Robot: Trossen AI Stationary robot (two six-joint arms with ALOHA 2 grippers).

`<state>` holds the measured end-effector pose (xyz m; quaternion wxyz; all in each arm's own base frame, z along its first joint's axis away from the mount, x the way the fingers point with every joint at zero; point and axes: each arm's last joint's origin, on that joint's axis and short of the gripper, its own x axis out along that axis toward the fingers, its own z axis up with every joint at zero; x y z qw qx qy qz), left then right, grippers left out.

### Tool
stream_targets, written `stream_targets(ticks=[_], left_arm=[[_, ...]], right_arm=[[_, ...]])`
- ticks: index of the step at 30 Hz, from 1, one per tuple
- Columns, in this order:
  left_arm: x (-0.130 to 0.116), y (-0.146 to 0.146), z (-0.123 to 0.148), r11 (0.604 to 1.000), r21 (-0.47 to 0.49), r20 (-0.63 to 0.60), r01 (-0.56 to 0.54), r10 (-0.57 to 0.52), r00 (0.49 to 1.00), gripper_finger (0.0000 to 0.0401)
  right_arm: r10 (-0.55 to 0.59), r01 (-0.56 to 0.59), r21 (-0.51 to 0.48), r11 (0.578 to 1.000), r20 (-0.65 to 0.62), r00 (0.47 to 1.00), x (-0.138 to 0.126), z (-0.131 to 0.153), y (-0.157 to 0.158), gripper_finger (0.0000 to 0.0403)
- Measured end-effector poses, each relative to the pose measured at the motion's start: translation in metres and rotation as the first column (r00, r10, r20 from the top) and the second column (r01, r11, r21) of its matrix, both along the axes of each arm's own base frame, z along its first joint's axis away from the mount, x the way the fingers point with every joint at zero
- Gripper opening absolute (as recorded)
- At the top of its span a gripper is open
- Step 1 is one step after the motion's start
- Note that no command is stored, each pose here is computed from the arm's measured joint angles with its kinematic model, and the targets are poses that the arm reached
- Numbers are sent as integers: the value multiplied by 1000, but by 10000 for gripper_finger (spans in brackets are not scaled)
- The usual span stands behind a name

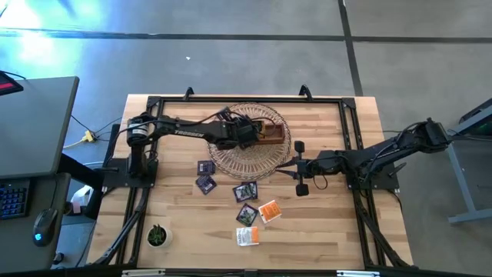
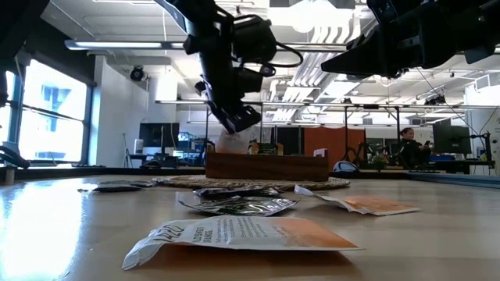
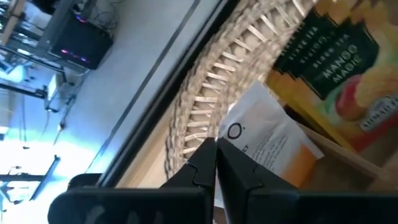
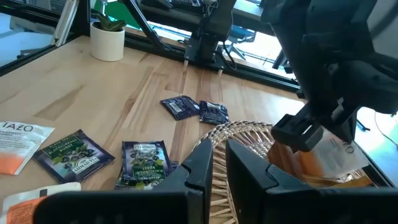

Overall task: Pick & Place Tea
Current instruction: Put the white tea bag into the left section of the wooden organizer

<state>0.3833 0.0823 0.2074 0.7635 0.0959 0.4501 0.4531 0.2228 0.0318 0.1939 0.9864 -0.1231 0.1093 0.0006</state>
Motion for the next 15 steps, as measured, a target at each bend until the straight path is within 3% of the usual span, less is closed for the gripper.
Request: stream_targets(ticks=[11,15], left_arm=[[0,0,-1,1000,-20,5,3,-3,1000,124],[1,-4,-1,997,-77,27,27,-25,999,147]], right_arm=[[0,0,0,1000,0,1000,0,0,0,42],[16,-16,4,1000,-5,1000,0,0,0,44]])
